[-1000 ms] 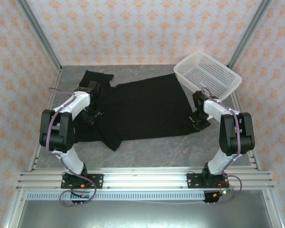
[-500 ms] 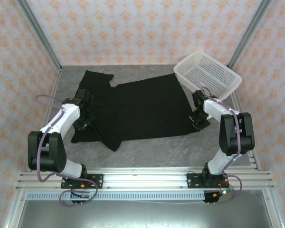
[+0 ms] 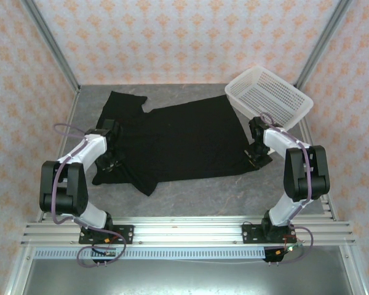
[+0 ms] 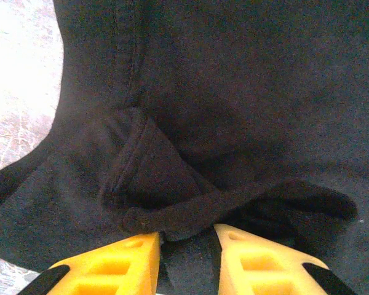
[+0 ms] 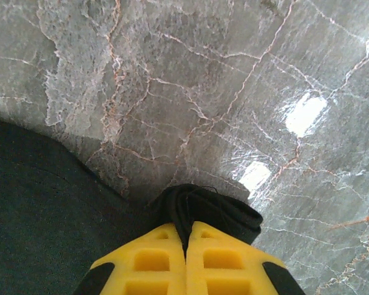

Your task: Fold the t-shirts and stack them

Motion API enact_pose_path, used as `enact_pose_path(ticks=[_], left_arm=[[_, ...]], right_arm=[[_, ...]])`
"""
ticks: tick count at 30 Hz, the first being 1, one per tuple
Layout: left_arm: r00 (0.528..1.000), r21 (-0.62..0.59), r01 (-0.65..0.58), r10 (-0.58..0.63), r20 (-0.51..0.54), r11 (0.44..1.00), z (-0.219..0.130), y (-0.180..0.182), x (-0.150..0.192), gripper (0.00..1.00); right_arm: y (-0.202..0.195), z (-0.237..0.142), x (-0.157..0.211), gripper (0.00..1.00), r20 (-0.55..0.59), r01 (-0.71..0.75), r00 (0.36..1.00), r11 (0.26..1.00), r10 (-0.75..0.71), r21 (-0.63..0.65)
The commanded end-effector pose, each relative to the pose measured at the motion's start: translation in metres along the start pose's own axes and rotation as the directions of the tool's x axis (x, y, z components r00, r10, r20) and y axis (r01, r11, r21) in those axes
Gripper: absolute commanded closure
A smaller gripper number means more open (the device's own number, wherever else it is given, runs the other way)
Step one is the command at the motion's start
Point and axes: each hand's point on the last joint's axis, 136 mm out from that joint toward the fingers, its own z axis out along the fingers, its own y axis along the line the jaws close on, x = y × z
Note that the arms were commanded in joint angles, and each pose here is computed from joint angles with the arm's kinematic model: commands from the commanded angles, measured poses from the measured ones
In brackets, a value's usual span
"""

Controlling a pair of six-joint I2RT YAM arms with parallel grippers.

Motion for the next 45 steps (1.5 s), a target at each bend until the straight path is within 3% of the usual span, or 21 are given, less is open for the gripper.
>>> enact_pose_path(ticks=[1, 5, 11, 18, 25, 37, 45], left_arm=[[1.000, -0.044, -0.019, 0.020, 0.016, 0.999, 0.003, 0.009, 0.002, 0.71], [0.999, -0.037, -0.023, 0.024, 0.027, 0.999, 0.004, 0.007, -0.001, 0.79], [0.999, 0.000, -0.017, 0.017, 0.044, 1.000, 0.008, -0.003, -0.006, 0.80], [0.999, 0.004, -0.023, 0.023, 0.039, 1.000, 0.005, -0.005, -0.007, 0.98], [0.999, -0.005, 0.016, -0.015, 0.045, 1.000, -0.018, 0.010, 0.002, 1.00], [0.986, -0.060, 0.161, -0.163, -0.024, 0.985, -0.046, 0.048, 0.051, 1.00], [0.956, -0.064, 0.276, -0.281, -0.088, 0.959, -0.064, 0.087, 0.110, 1.00]], right_arm=[[-0.006, -0.002, -0.002, 1.00, 0.022, 0.015, 1.000, 0.999, -0.016, 0.035], [-0.006, -0.002, -0.002, 1.00, 0.022, 0.016, 1.000, 0.999, -0.017, 0.036], [-0.006, -0.001, -0.001, 1.00, 0.021, 0.018, 1.000, 0.999, -0.019, 0.037], [-0.007, -0.001, -0.001, 1.00, 0.022, 0.020, 1.000, 0.999, -0.021, 0.042], [-0.007, -0.001, -0.002, 1.00, 0.025, 0.018, 0.999, 0.999, -0.019, 0.043], [-0.008, -0.014, -0.001, 1.00, 0.032, 0.029, 0.999, 0.999, -0.030, 0.026], [-0.013, -0.020, 0.002, 1.00, 0.046, 0.051, 0.998, 0.998, -0.052, 0.026]])
